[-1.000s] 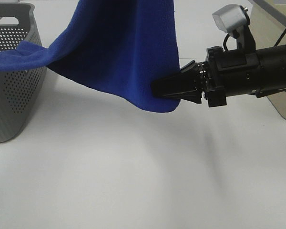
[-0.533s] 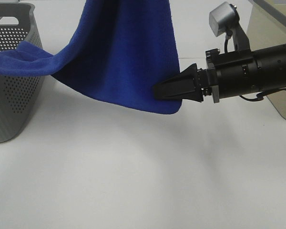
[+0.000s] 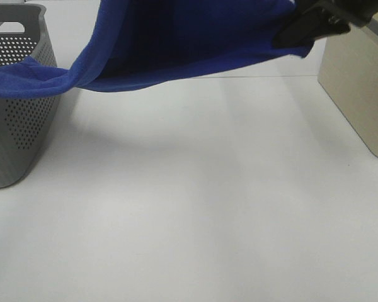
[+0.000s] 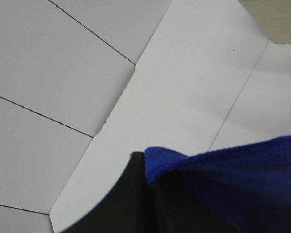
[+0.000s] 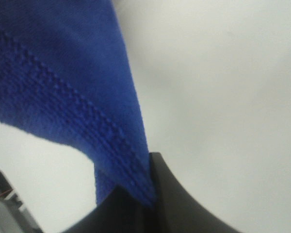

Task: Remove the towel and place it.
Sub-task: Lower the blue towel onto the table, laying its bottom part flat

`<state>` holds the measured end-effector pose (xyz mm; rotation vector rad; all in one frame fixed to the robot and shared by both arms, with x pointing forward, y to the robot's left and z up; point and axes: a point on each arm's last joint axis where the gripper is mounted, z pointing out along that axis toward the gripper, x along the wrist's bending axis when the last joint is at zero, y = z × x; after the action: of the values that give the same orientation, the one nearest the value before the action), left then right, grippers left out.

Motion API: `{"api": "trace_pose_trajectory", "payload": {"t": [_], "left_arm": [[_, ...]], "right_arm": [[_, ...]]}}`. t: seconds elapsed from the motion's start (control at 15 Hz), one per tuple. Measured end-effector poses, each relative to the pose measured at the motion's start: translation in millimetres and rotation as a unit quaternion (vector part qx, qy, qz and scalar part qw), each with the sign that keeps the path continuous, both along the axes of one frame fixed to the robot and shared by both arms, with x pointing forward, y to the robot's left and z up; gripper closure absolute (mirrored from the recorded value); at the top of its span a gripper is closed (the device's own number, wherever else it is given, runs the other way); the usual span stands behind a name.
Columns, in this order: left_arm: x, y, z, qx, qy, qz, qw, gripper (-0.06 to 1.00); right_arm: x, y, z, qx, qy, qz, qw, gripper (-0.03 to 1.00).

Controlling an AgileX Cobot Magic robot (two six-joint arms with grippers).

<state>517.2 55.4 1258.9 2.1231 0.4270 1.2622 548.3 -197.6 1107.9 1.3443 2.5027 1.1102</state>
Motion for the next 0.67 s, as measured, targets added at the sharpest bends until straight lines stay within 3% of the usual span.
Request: {"api": "trace_pose_trajectory", "payload": {"t": [0.27,0.47,0.67], "left_arm": [[17,8,16,-0.066,-0.068,-0.023,0.995,0.94],[30,19,34,-0.121,-0.158,-0.047,0.979,0.94],[43,37,45,-0.159,-0.209,-0.047,0.964,0.94]], "right_arm": [[12,-13,72,-0.055,-0.105,-0.052,0.992,0.95],[21,-15,121,-0.056,-0.189,-0.065,0.978,0.95],[24,-17,148,-0.06,-0.239,-0.073,0.966,0.95]]}}
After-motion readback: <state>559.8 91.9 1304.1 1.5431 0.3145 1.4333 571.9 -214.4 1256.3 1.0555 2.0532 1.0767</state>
